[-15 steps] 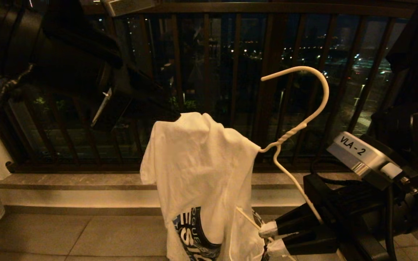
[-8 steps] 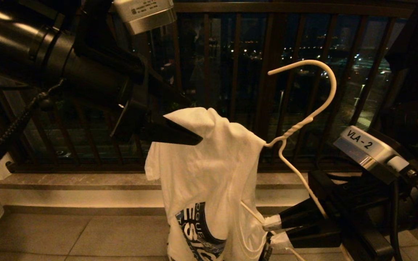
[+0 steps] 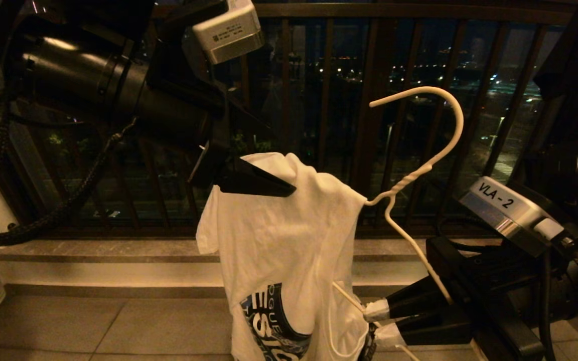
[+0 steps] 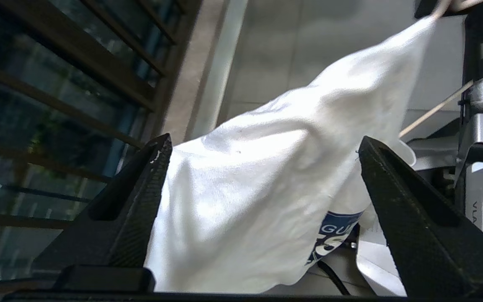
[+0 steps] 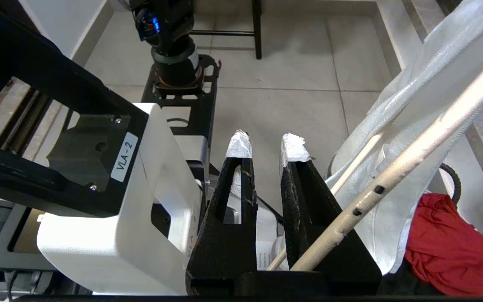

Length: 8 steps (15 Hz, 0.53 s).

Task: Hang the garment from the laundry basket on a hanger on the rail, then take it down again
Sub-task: Hang the clothes on the clothes rack

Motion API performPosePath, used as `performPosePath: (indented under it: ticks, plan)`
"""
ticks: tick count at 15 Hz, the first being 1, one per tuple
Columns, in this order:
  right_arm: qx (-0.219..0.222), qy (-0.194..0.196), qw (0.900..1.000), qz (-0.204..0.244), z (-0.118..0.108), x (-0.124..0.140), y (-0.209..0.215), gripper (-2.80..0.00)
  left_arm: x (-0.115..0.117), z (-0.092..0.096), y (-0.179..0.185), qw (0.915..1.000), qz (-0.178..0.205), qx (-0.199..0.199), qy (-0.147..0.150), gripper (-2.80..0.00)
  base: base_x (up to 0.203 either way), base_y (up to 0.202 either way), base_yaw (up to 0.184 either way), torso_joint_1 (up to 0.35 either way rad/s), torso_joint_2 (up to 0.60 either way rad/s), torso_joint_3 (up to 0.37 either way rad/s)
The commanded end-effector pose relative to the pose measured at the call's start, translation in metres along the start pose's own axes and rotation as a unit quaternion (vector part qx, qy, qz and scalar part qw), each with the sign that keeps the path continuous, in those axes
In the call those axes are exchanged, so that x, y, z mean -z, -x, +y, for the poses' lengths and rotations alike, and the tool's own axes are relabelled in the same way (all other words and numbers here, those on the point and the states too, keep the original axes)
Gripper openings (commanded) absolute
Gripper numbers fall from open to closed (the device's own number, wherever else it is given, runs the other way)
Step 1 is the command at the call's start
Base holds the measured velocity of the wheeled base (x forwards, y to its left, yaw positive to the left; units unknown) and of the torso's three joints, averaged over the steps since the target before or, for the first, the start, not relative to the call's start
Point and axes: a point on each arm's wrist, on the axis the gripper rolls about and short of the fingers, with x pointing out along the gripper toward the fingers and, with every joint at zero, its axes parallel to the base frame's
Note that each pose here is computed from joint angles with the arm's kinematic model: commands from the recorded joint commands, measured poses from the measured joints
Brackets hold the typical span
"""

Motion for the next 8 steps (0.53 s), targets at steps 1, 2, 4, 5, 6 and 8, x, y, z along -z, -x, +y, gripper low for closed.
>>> performPosePath:
  ticks: [1,2,4,5,6,8]
  plan:
    - [-0.003,0.002,1.000,-0.001,0.000,0.000,0.000,-2.80,0.007,0.004,-0.014,0.9998,0.009,0.016,0.008,0.00,0.000,0.000,0.000,0.000,0.00,0.000]
    - [-0.001,0.003,1.000,-0.003,0.000,-0.001,0.001,-2.80,0.009,0.004,-0.016,0.9995,0.002,0.031,0.010,0.00,0.000,0.000,0.000,0.000,0.00,0.000]
    - [-0.002,0.005,1.000,-0.004,0.001,-0.002,0.001,-2.80,0.010,0.005,-0.019,0.9991,-0.002,0.041,0.014,0.00,0.000,0.000,0.000,0.000,0.00,0.000]
    - [-0.002,0.006,1.000,-0.004,0.001,-0.002,0.001,-2.80,0.011,0.006,-0.022,0.9989,0.000,0.043,0.015,0.00,0.000,0.000,0.000,0.000,0.00,0.000]
    - [-0.002,0.006,1.000,-0.004,0.001,-0.002,0.001,-2.80,0.013,0.007,-0.026,0.9988,0.001,0.045,0.017,0.00,0.000,0.000,0.000,0.000,0.00,0.000]
    - [-0.001,0.005,1.000,-0.004,0.000,-0.002,0.001,-2.80,0.016,0.010,-0.032,0.9984,0.000,0.052,0.020,0.00,0.000,0.000,0.000,0.000,0.00,0.000]
